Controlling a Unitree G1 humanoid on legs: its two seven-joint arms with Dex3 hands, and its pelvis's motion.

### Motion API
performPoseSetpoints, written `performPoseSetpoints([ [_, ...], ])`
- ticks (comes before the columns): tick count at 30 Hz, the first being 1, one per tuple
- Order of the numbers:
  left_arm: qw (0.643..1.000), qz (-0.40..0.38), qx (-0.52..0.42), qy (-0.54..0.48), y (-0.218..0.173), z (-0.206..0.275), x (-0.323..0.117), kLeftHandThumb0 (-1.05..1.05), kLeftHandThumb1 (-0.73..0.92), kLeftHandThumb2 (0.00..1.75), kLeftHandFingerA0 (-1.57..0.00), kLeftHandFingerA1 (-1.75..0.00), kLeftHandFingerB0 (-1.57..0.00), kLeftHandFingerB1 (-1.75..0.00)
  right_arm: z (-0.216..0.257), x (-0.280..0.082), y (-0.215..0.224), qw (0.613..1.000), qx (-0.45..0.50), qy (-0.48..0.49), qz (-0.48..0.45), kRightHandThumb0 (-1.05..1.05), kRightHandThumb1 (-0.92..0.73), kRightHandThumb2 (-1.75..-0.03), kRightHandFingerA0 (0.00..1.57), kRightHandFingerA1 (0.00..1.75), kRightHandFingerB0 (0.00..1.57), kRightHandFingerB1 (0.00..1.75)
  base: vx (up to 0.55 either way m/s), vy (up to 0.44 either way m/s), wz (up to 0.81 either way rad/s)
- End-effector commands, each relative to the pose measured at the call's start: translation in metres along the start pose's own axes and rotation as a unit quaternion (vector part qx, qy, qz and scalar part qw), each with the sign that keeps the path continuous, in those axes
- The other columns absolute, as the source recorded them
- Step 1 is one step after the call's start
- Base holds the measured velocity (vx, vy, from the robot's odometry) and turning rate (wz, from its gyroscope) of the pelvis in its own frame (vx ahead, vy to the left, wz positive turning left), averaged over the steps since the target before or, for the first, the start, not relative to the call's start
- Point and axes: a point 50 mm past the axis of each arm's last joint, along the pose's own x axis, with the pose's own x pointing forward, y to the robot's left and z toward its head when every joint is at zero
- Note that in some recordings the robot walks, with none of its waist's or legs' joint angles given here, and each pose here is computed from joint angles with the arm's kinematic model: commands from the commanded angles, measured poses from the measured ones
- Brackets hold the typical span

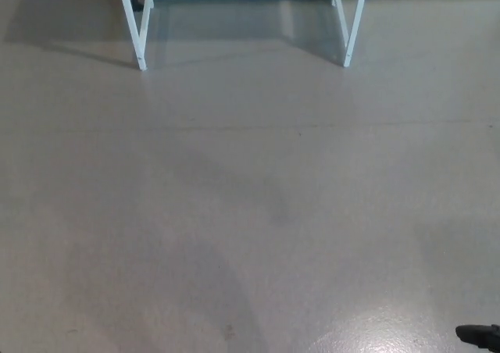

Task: The robot walk towards a table in front and uses its left hand to pick up the pot from the base and places it on the table

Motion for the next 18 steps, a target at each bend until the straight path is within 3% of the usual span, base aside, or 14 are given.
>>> performPoseSetpoints([
  [1, 1.000, -0.015, -0.011, -0.025, 0.0072, 0.0048, -0.0024, -0.01, 0.49, 0.90, -0.36, -0.55, -0.20, -0.48, -0.0001, -0.0017, -0.0084, 1.000, 0.013, -0.018, -0.008, -0.32, -0.47, -0.65, 0.76, 0.55, 0.52, 0.48, 0.00, 0.000, 0.00],
  [2, 0.999, -0.014, -0.009, -0.027, 0.0081, 0.0052, -0.0028, -0.02, 0.69, 0.59, -0.48, -0.39, -0.34, -0.33, -0.0009, -0.0020, -0.0075, 1.000, 0.003, -0.018, -0.009, -0.33, -0.47, -0.66, 0.77, 0.55, 0.52, 0.48, 0.00, 0.000, 0.00],
  [6, 1.000, -0.013, 0.001, -0.026, 0.0082, 0.0054, -0.0025, -0.03, 0.67, 0.59, -0.47, -0.38, -0.34, -0.33, -0.0016, -0.0019, -0.0078, 1.000, 0.002, -0.016, -0.007, -0.34, -0.47, -0.66, 0.74, 0.54, 0.51, 0.47, 0.00, 0.000, 0.00],
  [7, 1.000, -0.015, 0.003, -0.026, 0.0080, 0.0053, -0.0027, -0.02, 0.49, 0.89, -0.35, -0.55, -0.20, -0.48, -0.0020, -0.0017, -0.0080, 1.000, 0.000, -0.013, -0.007, -0.34, -0.47, -0.67, 0.74, 0.54, 0.51, 0.47, 0.00, 0.000, 0.00],
  [8, 1.000, -0.016, 0.003, -0.027, 0.0081, 0.0053, -0.0028, -0.03, 0.50, 0.90, -0.35, -0.55, -0.19, -0.47, -0.0020, -0.0016, -0.0081, 1.000, -0.002, -0.012, -0.007, -0.35, -0.47, -0.67, 0.74, 0.55, 0.51, 0.47, 0.00, 0.000, 0.00],
  [10, 1.000, -0.017, 0.001, -0.025, 0.0079, 0.0043, -0.0030, -0.02, 0.50, 0.90, -0.35, -0.55, -0.19, -0.47, -0.0030, -0.0021, -0.0088, 1.000, -0.003, -0.011, -0.007, -0.36, -0.47, -0.68, 0.73, 0.55, 0.51, 0.47, 0.00, 0.000, 0.00],
  [11, 1.000, -0.014, -0.001, -0.026, 0.0078, 0.0041, -0.0028, -0.01, 0.68, 0.59, -0.47, -0.38, -0.34, -0.33, -0.0030, -0.0021, -0.0087, 1.000, -0.010, -0.010, -0.009, -0.36, -0.47, -0.67, 0.74, 0.55, 0.51, 0.47, 0.00, 0.000, 0.00],
  [12, 1.000, -0.014, -0.003, -0.025, 0.0078, 0.0041, -0.0027, -0.02, 0.68, 0.59, -0.47, -0.38, -0.33, -0.33, -0.0030, -0.0020, -0.0087, 1.000, -0.010, -0.010, -0.010, -0.36, -0.47, -0.68, 0.76, 0.55, 0.52, 0.48, 0.00, 0.000, 0.00],
  [13, 1.000, -0.015, -0.006, -0.026, 0.0082, 0.0038, -0.0030, 0.00, 0.49, 0.89, -0.35, -0.55, -0.20, -0.48, -0.0033, -0.0022, -0.0082, 1.000, -0.005, -0.011, -0.009, -0.34, -0.47, -0.67, 0.76, 0.55, 0.52, 0.48, 0.00, 0.000, 0.00],
  [16, 1.000, -0.018, -0.004, -0.025, 0.0090, 0.0024, -0.0040, -0.01, 0.50, 0.90, -0.35, -0.55, -0.20, -0.47, -0.0052, -0.0029, -0.0074, 1.000, -0.003, -0.009, -0.007, -0.33, -0.47, -0.66, 0.72, 0.54, 0.50, 0.47, 0.00, 0.000, 0.00],
  [17, 1.000, -0.017, -0.003, -0.025, 0.0089, 0.0019, -0.0045, -0.04, 0.70, 0.60, -0.47, -0.38, -0.34, -0.33, -0.0057, -0.0027, -0.0075, 1.000, -0.006, -0.006, -0.008, -0.34, -0.47, -0.66, 0.73, 0.54, 0.51, 0.47, -0.01, 0.004, -0.09],
  [18, 1.000, -0.018, -0.003, -0.025, 0.0092, 0.0017, -0.0048, -0.04, 0.70, 0.60, -0.46, -0.39, -0.33, -0.33, -0.0059, -0.0027, -0.0071, 1.000, -0.007, -0.006, -0.008, -0.34, -0.47, -0.66, 0.72, 0.54, 0.52, 0.47, -0.01, 0.007, 0.08],
])
